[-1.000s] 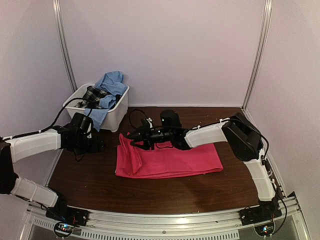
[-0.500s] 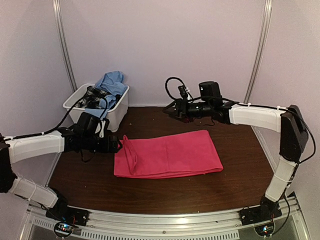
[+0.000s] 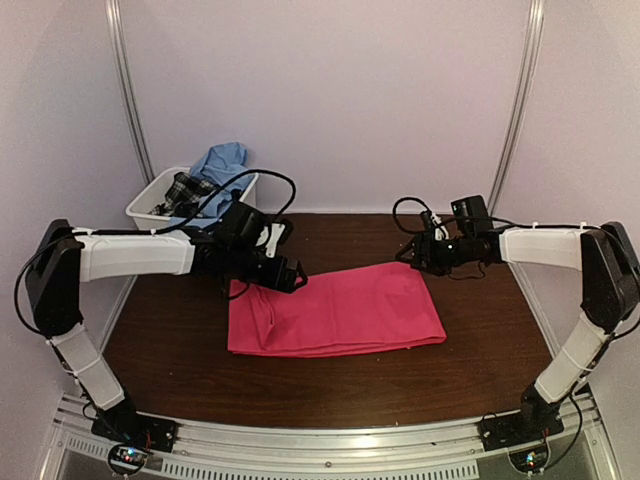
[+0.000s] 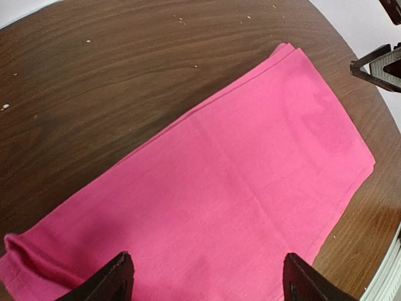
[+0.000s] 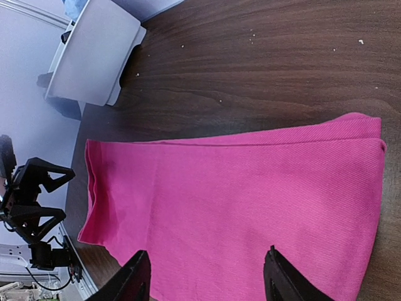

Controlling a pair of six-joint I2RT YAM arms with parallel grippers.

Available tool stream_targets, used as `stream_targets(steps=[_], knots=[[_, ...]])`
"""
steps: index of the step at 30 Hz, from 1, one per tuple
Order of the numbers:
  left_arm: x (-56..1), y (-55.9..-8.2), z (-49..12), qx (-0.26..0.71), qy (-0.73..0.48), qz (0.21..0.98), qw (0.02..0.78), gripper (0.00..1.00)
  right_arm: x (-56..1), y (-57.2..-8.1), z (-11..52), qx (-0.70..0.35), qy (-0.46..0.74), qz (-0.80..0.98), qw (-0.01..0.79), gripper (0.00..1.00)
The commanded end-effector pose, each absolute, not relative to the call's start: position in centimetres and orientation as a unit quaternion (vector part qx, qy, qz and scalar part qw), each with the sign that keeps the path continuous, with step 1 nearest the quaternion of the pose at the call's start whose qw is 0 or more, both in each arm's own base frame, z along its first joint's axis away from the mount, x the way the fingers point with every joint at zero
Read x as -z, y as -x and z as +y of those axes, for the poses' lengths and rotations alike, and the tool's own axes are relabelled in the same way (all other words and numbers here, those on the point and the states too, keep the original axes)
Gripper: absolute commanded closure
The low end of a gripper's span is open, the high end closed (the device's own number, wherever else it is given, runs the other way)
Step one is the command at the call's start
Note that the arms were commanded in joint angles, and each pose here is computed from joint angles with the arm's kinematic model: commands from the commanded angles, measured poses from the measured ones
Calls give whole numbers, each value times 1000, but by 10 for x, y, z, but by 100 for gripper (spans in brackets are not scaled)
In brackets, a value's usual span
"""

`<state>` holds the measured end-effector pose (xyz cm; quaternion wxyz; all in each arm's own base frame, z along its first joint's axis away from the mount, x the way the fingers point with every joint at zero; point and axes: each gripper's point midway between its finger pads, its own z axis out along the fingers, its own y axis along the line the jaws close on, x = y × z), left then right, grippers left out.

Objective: Fold and stack the mixed laundry pile
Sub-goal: Adjust the rectangle-folded trousers at the center of the board, then pick up the rectangle-folded trousers from the center of the board.

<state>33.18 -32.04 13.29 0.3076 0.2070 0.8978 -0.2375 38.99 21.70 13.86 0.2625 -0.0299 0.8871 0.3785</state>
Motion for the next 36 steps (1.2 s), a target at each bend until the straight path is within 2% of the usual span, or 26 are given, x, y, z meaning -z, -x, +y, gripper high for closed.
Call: stream_targets(steps=[1, 5, 9, 11, 17, 23, 26, 27, 31, 36], knots=[[-113, -331, -344, 254, -238, 901, 259, 18, -115, -383, 195, -350, 17, 903, 250, 39], [-82, -330, -328, 201, -222, 928, 221, 20, -86, -375, 184, -344, -2, 912, 223, 39], [-53, -314, -281, 116, -198, 957, 176, 21, -64, -365, 180, -338, -8, 919, 202, 44], [-46, -304, -251, 70, -183, 967, 163, 21, -56, -360, 178, -333, -8, 923, 193, 46], [-45, -282, -173, -28, -140, 978, 151, 21, -43, -346, 166, -315, -18, 932, 178, 46], [-55, -288, -170, -10, -121, 976, 182, 17, -52, -340, 143, -292, -44, 935, 195, 32], [-60, -295, -175, 9, -109, 975, 193, 16, -53, -338, 132, -291, -59, 934, 201, 29], [-62, -298, -176, 12, -106, 974, 198, 15, -53, -336, 132, -294, -56, 933, 199, 30], [-88, -312, -188, 45, -106, 965, 236, 16, -75, -329, 152, -358, -30, 909, 210, 45], [-124, -326, -222, 127, -130, 941, 285, 17, -114, -317, 199, -440, 27, 874, 205, 51]])
